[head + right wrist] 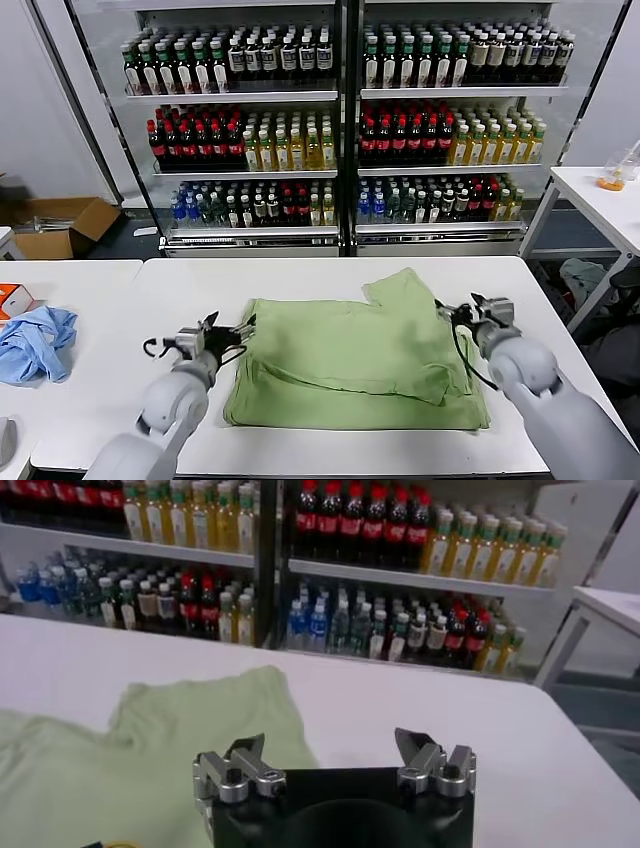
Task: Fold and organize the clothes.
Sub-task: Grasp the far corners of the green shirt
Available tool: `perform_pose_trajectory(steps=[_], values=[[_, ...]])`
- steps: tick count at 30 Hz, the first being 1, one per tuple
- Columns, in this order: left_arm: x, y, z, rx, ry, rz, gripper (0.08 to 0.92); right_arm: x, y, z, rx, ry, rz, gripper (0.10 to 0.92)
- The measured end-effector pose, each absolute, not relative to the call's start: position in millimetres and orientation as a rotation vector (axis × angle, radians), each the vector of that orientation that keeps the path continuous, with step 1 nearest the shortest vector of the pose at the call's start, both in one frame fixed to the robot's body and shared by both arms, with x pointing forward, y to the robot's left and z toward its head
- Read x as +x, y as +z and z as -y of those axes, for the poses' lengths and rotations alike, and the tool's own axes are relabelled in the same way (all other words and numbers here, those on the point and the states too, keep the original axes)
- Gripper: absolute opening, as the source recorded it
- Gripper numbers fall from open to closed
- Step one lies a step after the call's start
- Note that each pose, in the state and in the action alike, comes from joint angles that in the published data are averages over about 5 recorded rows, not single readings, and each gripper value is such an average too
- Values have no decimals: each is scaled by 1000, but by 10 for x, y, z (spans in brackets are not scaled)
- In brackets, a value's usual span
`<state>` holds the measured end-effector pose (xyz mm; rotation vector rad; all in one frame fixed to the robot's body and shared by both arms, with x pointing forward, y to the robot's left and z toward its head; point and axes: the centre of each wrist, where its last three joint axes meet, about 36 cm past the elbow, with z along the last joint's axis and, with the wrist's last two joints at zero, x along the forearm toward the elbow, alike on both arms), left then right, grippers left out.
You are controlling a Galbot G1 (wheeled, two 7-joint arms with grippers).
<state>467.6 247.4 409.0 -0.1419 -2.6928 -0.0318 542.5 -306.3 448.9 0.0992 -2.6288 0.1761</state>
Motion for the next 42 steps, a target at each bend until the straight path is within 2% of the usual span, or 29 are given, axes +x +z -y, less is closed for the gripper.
perform_pose_trajectory(steps=[10, 21, 25, 27, 42], values=[[5215, 4031, -2365, -140, -52, 2666, 823, 5965, 4407, 2820, 118, 152, 2587, 823], [5430, 3918, -2335, -152, -37, 2605, 823, 6237, 4173, 2634, 133, 118, 2513, 802], [5457, 3874, -2337, -159, -29, 2583, 812, 6272, 4100, 2601, 135, 102, 2493, 699], [5460, 3860, -2335, -167, -26, 2576, 780, 6279, 4071, 2587, 137, 93, 2485, 647], [5423, 3827, -2343, -227, 49, 2565, 354, 6224, 3990, 2602, 170, 38, 2460, 222]])
